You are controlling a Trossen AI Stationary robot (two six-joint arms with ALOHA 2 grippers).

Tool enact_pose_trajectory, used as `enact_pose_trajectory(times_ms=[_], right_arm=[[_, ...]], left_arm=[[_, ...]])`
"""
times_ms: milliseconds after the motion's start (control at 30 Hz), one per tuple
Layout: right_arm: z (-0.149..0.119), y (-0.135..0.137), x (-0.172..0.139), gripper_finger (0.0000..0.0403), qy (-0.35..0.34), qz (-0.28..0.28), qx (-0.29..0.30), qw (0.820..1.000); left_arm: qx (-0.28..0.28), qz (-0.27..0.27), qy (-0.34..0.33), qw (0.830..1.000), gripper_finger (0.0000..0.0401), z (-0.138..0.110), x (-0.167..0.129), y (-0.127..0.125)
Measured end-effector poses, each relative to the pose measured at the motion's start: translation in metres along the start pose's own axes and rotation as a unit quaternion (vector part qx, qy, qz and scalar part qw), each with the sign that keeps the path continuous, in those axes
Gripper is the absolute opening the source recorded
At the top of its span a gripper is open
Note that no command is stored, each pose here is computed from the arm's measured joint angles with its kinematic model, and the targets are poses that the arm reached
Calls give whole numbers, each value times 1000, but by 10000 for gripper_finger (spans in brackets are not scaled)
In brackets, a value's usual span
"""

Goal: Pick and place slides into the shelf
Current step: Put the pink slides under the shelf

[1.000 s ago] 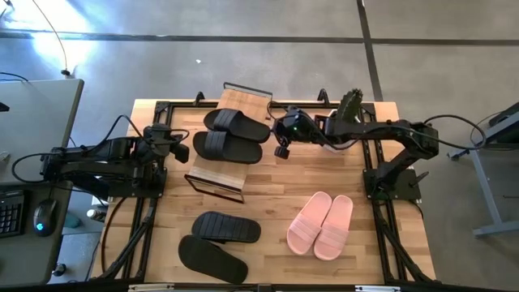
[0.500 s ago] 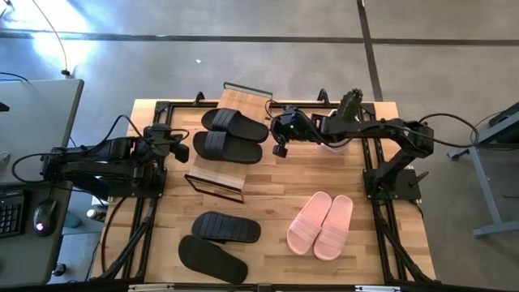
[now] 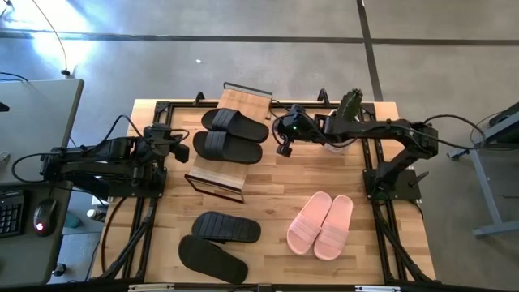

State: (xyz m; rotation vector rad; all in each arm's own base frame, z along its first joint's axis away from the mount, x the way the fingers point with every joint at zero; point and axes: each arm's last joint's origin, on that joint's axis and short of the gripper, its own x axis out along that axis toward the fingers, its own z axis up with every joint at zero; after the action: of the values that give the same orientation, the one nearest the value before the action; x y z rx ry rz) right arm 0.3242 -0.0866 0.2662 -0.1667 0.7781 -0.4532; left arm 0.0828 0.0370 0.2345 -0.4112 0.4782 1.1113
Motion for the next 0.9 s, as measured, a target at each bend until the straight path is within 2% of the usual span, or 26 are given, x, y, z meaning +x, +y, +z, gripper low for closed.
enact_pose_trajectory(times_ms=[133, 267, 367, 500, 567, 733, 900], right_arm=[[4, -3, -40, 0, -20, 2, 21, 1000], [-1, -10, -87, 0, -24, 97, 97, 990], [-11, -11, -114, 0, -1, 189, 144, 971], [-26, -8, -139, 0, 75, 281, 216, 932], [-34, -2, -146, 0, 120, 291, 239, 919], [-48, 19, -155, 0, 223, 262, 275, 898], [-50, 50, -171, 1, 241, 259, 287, 890]], left_arm=[[0, -3, 2, 1000, 1, 0, 0, 0], [-4, -19, 9, 1000, 1, 0, 0, -2], [-5, -31, 12, 999, 1, 1, 0, -3], [-5, -45, 23, 999, 1, 0, 0, -4], [-5, -54, 30, 998, 1, 0, 0, -5], [-3, -76, 48, 996, 1, -1, 0, -6], [7, -91, 60, 994, 1, -2, -1, -7]])
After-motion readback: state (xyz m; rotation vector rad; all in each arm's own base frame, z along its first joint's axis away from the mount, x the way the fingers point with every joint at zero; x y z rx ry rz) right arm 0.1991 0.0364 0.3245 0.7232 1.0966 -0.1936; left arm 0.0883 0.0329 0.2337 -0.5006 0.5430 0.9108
